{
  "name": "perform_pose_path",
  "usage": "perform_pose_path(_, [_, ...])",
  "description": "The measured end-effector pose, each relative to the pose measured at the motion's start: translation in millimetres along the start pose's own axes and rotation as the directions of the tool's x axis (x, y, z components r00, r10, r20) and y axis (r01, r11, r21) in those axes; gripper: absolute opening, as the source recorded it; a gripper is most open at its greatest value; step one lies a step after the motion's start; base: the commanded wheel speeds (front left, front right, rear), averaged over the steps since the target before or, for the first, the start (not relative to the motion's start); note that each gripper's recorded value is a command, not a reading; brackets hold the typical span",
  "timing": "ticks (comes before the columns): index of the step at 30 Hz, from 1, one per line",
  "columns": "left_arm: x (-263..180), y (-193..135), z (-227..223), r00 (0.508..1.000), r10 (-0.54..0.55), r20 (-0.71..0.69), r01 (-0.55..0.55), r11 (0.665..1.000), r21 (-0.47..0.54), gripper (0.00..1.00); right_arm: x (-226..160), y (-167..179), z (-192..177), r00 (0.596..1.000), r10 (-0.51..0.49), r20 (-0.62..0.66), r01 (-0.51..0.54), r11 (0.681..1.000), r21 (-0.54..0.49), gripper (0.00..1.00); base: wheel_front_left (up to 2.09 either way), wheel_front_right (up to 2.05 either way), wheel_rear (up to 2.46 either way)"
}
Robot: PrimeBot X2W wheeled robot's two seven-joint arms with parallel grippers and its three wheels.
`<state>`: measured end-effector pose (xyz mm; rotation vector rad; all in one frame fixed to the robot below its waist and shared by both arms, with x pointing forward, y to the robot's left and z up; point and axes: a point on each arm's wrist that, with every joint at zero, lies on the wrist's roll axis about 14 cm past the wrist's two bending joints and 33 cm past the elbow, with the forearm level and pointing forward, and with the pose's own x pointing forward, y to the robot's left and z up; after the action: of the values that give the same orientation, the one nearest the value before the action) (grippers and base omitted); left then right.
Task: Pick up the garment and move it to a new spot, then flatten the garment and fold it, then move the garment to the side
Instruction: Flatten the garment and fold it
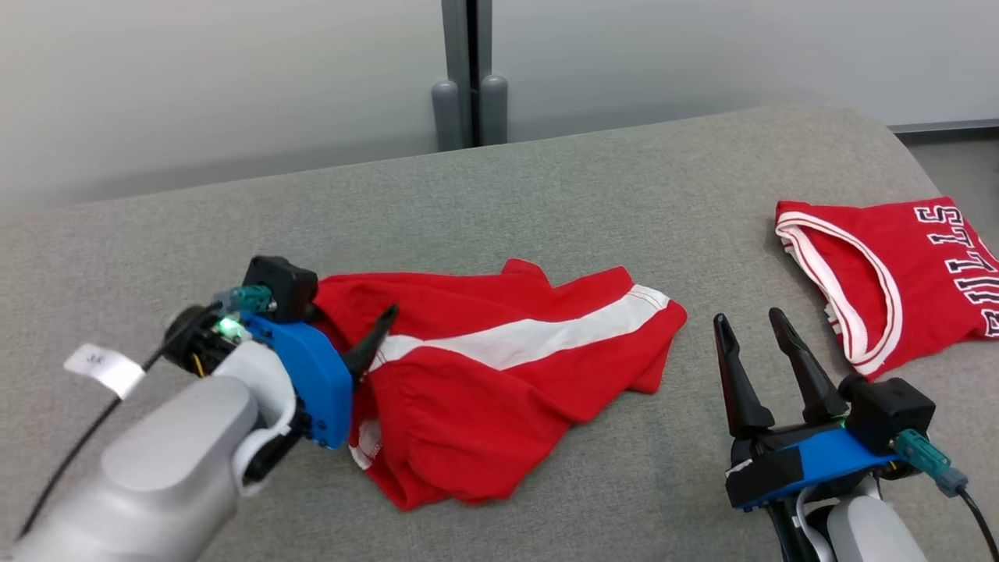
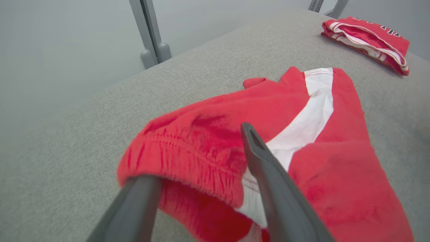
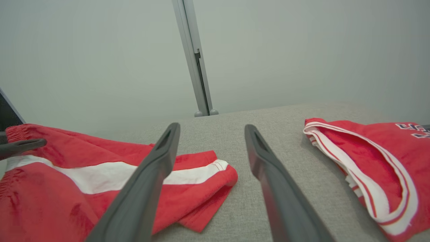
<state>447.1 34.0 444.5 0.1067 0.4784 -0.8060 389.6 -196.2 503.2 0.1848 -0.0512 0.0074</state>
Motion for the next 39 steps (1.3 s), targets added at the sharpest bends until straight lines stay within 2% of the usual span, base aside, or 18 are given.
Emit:
perform_pose_path(4, [-3.6, -13.8, -7.2, 0.997, 0.019, 0.074, -0.008, 0.99, -0.14, 1.0, 1.2, 1.1, 1.6, 1.0, 0.003, 0.002, -0.003, 1.0, 0.0, 1.0, 0.0, 0.0, 0.0])
perform_pose_path(9, [-14.4, -25.3, -23.1, 0.989, 0.065, 0.13, -0.027, 0.96, -0.278, 1.0, 3.2, 5.2, 3.2, 1.0, 0.015, 0.003, -0.015, 1.0, -0.001, 1.0, 0.0, 0.0, 0.0])
perform_pose_path(16, [-38.1, -14.3, -22.4, 0.951, 0.211, 0.228, -0.103, 0.906, -0.41, 1.0, 5.8, 10.7, 7.7, 0.999, 0.03, 0.012, -0.03, 1.0, -0.002, 1.0, 0.0, 0.0, 0.0])
perform_pose_path(22, [-71.1, 6.8, -6.9, 0.874, 0.363, 0.323, -0.196, 0.871, -0.45, 1.0, 5.2, 11.4, 11.8, 0.999, 0.031, 0.019, -0.031, 0.999, -0.006, 1.0, 0.0, 0.0, 0.0])
perform_pose_path(31, [-115.9, 23.6, -7.4, 0.771, 0.505, 0.387, -0.339, 0.841, -0.422, 1.0, -0.3, 7.4, 17.3, 1.0, 0.02, 0.024, -0.019, 1.0, -0.017, 1.0, 0.0, 0.0, 0.0])
perform_pose_path(39, [-139.4, 31.6, -17.1, 0.731, 0.56, 0.39, -0.409, 0.817, -0.408, 1.0, -12.0, 0.7, 15.2, 1.0, 0.001, 0.007, -0.001, 0.999, -0.036, 1.0, 0.0, 0.0, 0.0])
